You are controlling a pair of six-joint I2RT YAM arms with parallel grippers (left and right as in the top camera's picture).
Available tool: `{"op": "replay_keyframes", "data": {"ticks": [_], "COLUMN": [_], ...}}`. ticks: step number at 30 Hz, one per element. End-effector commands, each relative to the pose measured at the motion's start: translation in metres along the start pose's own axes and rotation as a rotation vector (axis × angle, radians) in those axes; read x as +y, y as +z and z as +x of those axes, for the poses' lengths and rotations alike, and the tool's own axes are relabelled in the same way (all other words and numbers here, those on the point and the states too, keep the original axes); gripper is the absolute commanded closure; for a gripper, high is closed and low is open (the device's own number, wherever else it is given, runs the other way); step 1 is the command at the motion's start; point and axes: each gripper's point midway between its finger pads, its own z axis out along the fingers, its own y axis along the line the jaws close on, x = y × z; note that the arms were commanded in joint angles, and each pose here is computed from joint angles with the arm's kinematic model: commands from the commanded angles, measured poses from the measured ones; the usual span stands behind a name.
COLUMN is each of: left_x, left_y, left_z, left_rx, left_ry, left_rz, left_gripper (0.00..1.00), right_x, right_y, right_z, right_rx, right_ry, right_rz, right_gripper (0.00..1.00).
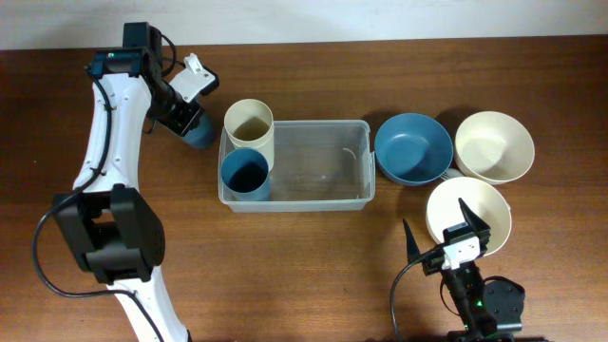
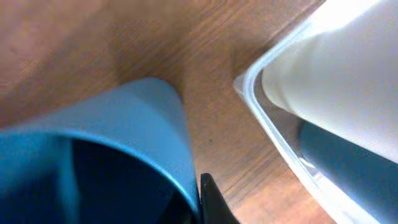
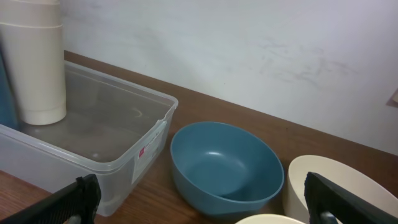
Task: Pack container
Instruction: 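Grasp the remaining blue cup with the left gripper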
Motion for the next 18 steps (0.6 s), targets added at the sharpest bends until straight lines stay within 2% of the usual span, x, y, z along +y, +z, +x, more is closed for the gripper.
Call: {"op": "replay_keyframes", "data": {"ticks": [1,8,14,18], "left_x": [-0.003,-0.002,0.019,0.018], "left_y": [0.005,0.005,-0.003,-0.017], "left_z": [0.004,0.005,0.017,0.015], "left_rx": [0.016,0.016,0.084,0.079], "left_ry": [-0.035,-0.046,-0.263,-0.338], "left_rz": [0.019,0.016,-0.113,-0.124], "left_gripper": [0.98,0.98,0.99,0.98], "right_x": [0.003,0.003,0.003,0.003], "right_y": [0.000,0.000,0.000,0.000], "right_z": [0.002,0.002,0.002,0.002], "right_rx": [0.004,0.004,0.004,0.004], "right_ry": [-0.002,-0.002,-0.002,-0.002], "right_rz": [-0.013,-0.014,-0.014,-0.014], "right_gripper": [0.02,0.01,0.01,0.01]}}
